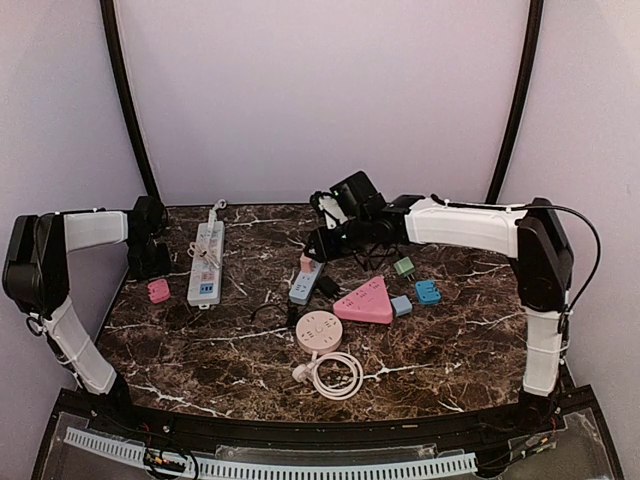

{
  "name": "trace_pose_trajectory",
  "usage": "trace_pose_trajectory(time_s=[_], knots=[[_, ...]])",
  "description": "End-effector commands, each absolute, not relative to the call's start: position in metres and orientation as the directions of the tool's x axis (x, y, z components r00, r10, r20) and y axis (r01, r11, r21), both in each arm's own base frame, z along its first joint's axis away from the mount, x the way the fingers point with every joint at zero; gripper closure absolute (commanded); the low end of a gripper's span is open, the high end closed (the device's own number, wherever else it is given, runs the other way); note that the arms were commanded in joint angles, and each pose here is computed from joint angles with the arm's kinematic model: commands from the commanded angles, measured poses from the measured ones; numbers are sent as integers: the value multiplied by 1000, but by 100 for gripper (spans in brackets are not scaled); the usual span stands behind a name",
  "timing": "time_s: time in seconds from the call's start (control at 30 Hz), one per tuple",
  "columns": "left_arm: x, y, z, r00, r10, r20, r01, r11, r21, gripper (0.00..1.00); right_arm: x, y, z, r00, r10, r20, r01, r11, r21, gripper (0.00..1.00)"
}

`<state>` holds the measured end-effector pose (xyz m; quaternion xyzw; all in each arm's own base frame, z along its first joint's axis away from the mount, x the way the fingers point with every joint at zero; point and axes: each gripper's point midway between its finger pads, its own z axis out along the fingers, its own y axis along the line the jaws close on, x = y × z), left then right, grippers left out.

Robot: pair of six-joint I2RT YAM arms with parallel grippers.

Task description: Pull the plug off the socket

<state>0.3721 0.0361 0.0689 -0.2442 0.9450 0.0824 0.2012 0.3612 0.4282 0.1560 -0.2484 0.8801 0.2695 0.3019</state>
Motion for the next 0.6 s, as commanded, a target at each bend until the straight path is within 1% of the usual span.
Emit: trace_pose_trajectory(time_s=[0.0, 0.1, 0.2, 0.33, 0.43, 0.57], knots=[[381, 29, 99, -769, -429, -475, -474, 880, -27, 52, 377, 433, 158, -651, -294, -700, -626, 729, 276, 55], [382, 21, 114, -755, -432, -493, -452, 888, -86, 51, 383, 436, 154, -634, -323, -703, -642, 726, 245, 49], [384, 4, 129, -744, -440, -502, -403, 896, -187, 51, 391, 439, 148, -613, -362, -703, -657, 727, 199, 40], [383, -30, 157, -738, -414, -533, -291, 908, -302, 50, 409, 437, 143, -570, -410, -712, -671, 733, 115, 31], [380, -70, 171, -764, -367, -530, -184, 912, -366, 50, 422, 437, 140, -545, -426, -723, -699, 707, 110, 28], [373, -115, 181, -783, -332, -526, -72, 888, -453, 50, 435, 435, 134, -499, -469, -728, -755, 648, 101, 26]])
